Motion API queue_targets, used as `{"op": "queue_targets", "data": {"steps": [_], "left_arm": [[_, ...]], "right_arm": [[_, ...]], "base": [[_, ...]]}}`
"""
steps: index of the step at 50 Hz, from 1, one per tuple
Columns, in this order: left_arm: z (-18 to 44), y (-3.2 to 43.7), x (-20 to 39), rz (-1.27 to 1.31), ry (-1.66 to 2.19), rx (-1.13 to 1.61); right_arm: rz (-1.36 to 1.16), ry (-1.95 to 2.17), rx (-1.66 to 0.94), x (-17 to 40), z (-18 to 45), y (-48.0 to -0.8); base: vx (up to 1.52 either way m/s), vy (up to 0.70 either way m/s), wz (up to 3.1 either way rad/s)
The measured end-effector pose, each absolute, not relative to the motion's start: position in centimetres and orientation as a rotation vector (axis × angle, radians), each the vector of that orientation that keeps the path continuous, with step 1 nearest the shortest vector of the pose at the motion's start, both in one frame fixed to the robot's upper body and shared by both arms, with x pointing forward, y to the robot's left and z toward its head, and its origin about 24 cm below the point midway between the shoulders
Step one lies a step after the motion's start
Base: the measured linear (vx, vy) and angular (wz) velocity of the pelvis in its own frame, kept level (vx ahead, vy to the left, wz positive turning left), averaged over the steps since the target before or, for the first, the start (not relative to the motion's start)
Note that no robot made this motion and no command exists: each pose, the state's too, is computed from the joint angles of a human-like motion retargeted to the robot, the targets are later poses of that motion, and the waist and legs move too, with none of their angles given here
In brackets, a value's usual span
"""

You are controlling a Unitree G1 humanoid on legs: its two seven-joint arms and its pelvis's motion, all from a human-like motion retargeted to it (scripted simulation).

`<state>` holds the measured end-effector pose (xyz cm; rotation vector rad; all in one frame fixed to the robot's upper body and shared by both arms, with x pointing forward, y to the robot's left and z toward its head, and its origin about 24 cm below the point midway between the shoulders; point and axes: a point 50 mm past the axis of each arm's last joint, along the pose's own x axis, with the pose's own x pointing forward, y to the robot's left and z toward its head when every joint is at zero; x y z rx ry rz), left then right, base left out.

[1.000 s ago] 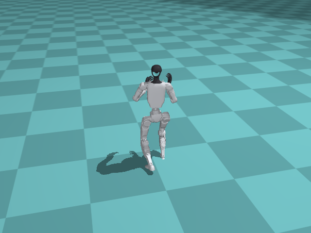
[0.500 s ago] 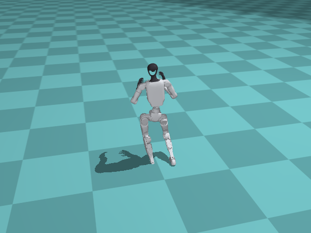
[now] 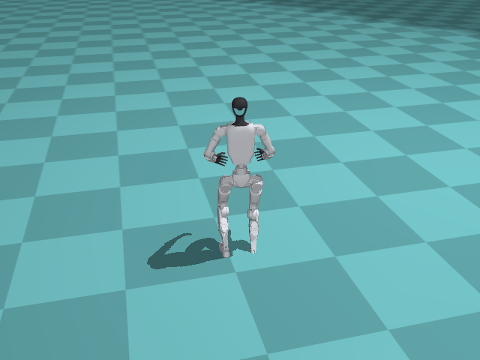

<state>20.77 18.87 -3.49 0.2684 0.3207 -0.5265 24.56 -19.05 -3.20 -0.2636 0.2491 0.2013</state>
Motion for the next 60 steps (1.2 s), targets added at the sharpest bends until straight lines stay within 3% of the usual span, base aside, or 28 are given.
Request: {"op": "queue_targets", "data": {"steps": [6,11,15,32,52,56,60], "left_arm": [[-12.5,22.6,13.2,-0.364,0.878,0.199],[-15.0,24.3,7.9,-0.226,1.133,0.107],[-15.5,24.8,6.1,-0.157,1.198,0.055],[-13.5,23.1,12.7,-0.320,0.967,0.087],[-14.0,21.8,11.3,-0.474,1.042,0.000],[-12.1,21.8,13.0,-0.574,0.902,-0.012],[-6.0,22.6,15.6,-0.748,0.621,0.012]], "right_arm": [[-0.025,0.778,-0.231,15.7,-11.9,-24.2],[-0.113,1.053,-0.192,9.2,-14.8,-25.6],[-0.110,1.141,-0.177,7.1,-15.5,-25.3],[0.195,0.705,-0.281,19.1,-11.0,-20.6],[0.331,0.707,-0.318,18.7,-11.0,-19.6],[0.382,0.505,-0.321,20.9,-7.8,-19.3],[0.483,0.152,-0.313,22.8,-0.1,-19.0]], "base": [[0.06,-0.06,0.03],[0.01,0.00,0.03],[-0.09,0.00,-0.01],[0.01,0.01,-0.01],[0.01,0.00,-0.02],[-0.01,-0.01,-0.22],[0.05,0.01,-0.09]]}}
